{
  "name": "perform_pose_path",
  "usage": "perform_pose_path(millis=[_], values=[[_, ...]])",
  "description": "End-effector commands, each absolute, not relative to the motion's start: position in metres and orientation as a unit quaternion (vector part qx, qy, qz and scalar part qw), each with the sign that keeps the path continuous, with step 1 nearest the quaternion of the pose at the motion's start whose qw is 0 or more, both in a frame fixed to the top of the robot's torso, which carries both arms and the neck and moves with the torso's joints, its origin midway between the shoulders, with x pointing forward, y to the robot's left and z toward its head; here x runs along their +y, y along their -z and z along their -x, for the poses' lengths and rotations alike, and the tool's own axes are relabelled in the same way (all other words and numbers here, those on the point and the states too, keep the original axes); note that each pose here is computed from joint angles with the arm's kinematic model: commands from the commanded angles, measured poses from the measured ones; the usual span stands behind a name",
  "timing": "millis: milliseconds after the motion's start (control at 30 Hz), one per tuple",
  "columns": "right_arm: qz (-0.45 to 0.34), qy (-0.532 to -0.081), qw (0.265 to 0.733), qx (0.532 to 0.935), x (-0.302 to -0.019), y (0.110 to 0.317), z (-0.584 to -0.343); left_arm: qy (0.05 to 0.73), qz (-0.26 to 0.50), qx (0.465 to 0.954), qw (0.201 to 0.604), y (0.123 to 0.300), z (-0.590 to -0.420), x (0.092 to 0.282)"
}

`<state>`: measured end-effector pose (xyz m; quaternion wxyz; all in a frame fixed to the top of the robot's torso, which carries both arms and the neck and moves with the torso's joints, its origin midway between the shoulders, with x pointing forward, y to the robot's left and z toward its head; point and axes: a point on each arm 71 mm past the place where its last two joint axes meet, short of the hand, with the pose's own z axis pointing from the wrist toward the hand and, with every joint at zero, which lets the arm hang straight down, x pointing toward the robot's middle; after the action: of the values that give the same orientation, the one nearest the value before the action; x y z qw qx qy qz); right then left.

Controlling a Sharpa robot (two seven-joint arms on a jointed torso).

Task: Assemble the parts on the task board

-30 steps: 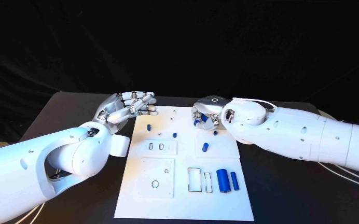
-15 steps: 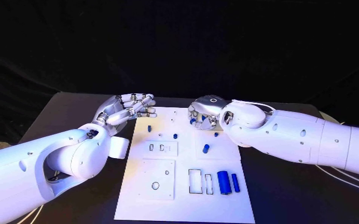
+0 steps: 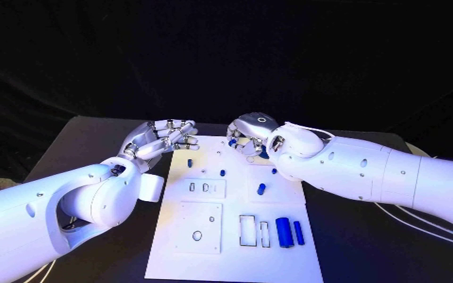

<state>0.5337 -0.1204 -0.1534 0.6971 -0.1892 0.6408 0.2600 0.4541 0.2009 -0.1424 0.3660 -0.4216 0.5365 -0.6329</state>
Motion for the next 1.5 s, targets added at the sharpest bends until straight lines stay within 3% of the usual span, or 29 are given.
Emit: perform_pose_path(millis=[33, 1500], values=[[0.181, -0.276, 0.700, 0.633, -0.115, 0.152, -0.536, 0.642, 0.416, 0.536, 0.357, 0.140, -0.454, 0.197], [0.180, -0.253, 0.688, 0.656, -0.101, 0.170, -0.555, 0.644, 0.413, 0.536, 0.356, 0.137, -0.455, 0.197]])
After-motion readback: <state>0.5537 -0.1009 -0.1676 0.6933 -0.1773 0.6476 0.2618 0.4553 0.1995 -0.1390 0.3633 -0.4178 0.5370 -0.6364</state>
